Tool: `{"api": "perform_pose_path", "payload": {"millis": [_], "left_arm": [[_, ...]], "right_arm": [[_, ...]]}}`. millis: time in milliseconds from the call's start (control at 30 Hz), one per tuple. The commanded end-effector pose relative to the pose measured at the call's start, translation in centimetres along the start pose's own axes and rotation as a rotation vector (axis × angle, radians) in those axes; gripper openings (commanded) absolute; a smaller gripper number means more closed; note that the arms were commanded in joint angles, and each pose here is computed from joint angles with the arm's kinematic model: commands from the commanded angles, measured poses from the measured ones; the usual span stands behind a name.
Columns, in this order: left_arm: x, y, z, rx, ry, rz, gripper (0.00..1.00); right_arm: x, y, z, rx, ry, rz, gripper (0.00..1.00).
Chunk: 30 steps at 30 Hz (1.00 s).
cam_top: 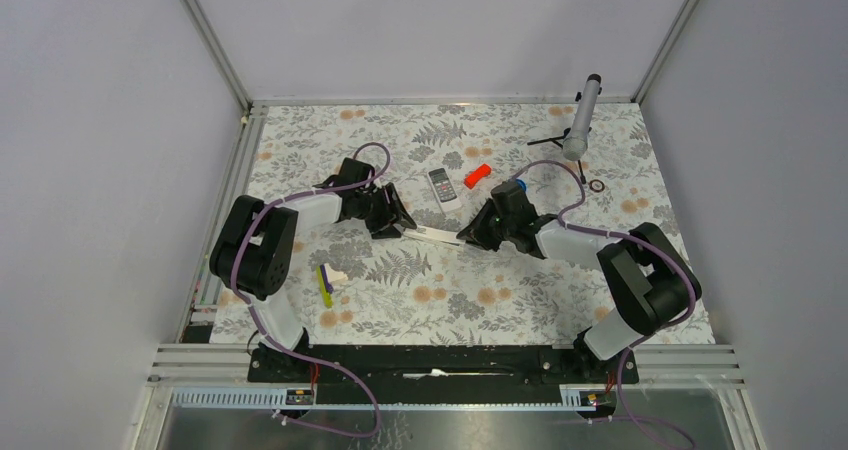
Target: Load the batteries into the remote control
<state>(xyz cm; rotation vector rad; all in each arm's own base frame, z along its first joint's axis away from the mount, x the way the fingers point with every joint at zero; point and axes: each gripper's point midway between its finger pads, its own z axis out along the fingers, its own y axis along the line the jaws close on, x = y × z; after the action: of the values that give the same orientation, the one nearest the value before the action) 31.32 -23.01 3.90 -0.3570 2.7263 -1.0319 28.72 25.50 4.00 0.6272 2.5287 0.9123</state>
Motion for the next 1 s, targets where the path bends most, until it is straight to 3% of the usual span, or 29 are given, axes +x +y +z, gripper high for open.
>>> {"api": "perform_pose_path", "payload": {"millis": [0,633,800,967], "left_arm": [[-0.4,0.3,-0.1,-0.003,-0.017,0.017,0.53],[0.2,3.5,0.9,-0.141,0.019,0.009,0.4],[0.7,5.0,0.9,-0.219,0.033,0.014,0.38],[1.3,6.1,0.9,-0.261,0.045,0.007,0.36]], "right_arm": [[-0.4,-2.6,-0.6,0.141,-0.027,-0.063,0.0],[0.4,-3.9,-0.5,0.196,0.013,-0.088,0.01],[0.1,-3.9,-0.9,0.209,0.006,-0.105,0.14],[-0.5,-3.2,-1.9,0.211,0.001,-0.145,0.36]]}}
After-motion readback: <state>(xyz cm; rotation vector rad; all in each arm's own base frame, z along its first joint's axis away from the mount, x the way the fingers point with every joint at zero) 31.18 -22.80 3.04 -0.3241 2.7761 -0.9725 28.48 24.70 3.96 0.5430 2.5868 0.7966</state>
